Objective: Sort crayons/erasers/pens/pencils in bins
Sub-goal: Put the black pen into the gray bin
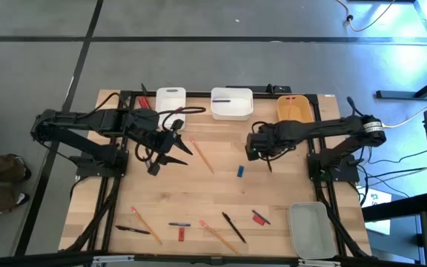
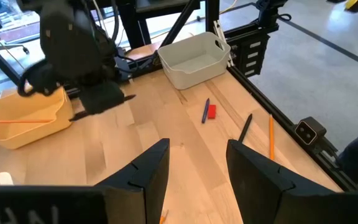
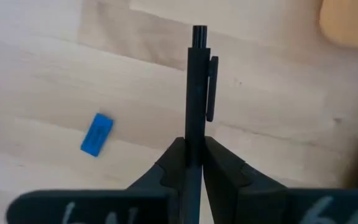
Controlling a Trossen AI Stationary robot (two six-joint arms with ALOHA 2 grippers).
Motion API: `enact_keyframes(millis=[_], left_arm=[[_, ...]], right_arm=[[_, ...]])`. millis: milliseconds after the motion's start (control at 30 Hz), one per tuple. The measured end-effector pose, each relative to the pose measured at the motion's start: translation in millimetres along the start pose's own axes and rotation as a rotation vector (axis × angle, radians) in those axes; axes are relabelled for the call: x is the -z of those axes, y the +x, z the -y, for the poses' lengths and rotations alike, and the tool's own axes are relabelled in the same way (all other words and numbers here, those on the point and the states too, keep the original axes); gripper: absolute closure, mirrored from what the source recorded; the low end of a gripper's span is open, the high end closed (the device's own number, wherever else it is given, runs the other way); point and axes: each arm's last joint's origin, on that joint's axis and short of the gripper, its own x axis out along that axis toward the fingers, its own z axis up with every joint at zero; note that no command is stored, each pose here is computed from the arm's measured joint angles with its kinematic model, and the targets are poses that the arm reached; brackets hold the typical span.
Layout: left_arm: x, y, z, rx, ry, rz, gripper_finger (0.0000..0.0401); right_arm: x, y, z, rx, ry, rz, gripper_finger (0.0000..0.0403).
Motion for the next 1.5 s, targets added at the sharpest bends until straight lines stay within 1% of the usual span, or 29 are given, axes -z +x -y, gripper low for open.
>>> enact_keyframes(millis=[100, 233, 400, 567, 767, 967, 1133, 1233, 1400, 1500], left_arm=[[0, 0, 0, -0.006, -0.002, -0.002, 0.025], [0, 0, -2, -0.058, -0.033, -0.013, 0.025], [1, 0, -2, -0.087, -0.046, -0.018, 0.025], [0, 0, -3, -0.089, -0.049, -0.01, 0.025], [-3, 0, -3, -0.097, -0.06, 0.022, 0.025], [-6, 0, -4, -0.102, -0.058, 0.046, 0.025], [-9, 5, -6, -0.105, -0.051, 0.082, 0.025], [-11, 13, -8, -0.094, -0.046, 0.1, 0.025], [-7, 33, -11, -0.086, -0.054, 0.058, 0.025], [-6, 45, -14, -0.085, -0.038, 0.061, 0.025]], right_arm=[[5, -14, -6, -0.038, -0.052, 0.021, 0.0357], [13, -31, -12, -0.084, -0.122, 0.024, 0.0356], [27, -46, -12, -0.083, -0.175, -0.015, 0.0356], [45, -53, -8, -0.055, -0.188, -0.073, 0.0356], [72, -58, -7, -0.066, -0.21, -0.143, 0.0356], [101, -63, -4, -0.067, -0.205, -0.205, 0.0356], [125, -68, 3, -0.048, -0.168, -0.261, 0.0356], [140, -71, 8, -0.031, -0.136, -0.284, 0.0356], [166, -77, 19, 0.004, -0.067, -0.324, 0.0356], [181, -80, 27, 0.02, -0.02, -0.331, 0.0356]])
